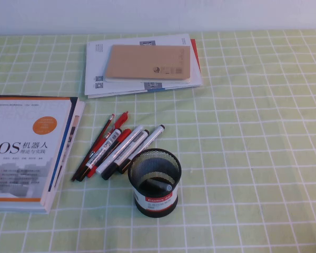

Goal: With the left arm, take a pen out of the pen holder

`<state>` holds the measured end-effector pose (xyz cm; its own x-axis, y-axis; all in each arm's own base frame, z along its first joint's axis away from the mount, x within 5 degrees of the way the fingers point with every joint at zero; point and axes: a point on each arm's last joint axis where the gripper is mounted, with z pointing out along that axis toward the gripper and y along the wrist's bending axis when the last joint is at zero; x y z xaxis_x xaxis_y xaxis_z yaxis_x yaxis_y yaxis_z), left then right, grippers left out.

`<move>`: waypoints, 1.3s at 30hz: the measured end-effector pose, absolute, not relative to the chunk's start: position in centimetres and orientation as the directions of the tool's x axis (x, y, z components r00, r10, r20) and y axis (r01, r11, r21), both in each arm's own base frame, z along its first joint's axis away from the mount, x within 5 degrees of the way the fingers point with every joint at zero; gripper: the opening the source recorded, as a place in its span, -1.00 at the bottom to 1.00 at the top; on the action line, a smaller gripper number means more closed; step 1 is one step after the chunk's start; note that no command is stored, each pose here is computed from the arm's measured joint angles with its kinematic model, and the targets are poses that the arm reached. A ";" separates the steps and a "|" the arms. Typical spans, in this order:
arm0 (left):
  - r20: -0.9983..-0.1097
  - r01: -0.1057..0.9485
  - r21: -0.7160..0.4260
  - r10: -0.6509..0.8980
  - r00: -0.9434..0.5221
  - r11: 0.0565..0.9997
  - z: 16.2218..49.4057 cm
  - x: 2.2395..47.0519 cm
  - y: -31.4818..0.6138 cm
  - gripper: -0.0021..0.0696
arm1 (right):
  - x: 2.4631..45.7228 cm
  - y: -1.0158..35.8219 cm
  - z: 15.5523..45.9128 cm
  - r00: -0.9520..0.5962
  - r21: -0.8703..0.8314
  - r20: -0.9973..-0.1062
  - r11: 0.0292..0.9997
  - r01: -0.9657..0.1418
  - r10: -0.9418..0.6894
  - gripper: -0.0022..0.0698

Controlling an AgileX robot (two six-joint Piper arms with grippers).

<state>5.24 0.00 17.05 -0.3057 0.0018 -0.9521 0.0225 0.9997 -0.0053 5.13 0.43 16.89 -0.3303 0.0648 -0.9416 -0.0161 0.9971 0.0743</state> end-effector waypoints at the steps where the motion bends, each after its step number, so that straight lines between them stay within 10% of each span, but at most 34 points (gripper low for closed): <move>1: -0.952 0.023 -0.005 0.002 -0.306 1.000 17.1 5.2 0.0 -0.94 | 5.1 0.4 16.9 -0.330 0.074 -0.942 0.997 -0.016 0.065 -0.97; 28: -0.963 0.030 -0.056 -0.046 -0.265 0.998 17.4 5.3 -0.2 -0.94 | 5.1 0.4 16.9 -0.330 0.074 -0.942 0.997 -0.016 0.065 -0.97; 39: -0.883 0.066 -0.457 -0.443 -0.153 0.887 18.9 5.5 -1.0 -0.94 | 5.1 0.4 16.9 -0.330 0.074 -0.942 0.997 -0.016 0.065 -0.97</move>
<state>5.55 -0.96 18.86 -0.1530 -0.4434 -0.8832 0.0657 0.8871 -0.4568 5.13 0.43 16.89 -0.3303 0.0648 -0.9416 -0.0161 0.9971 0.0743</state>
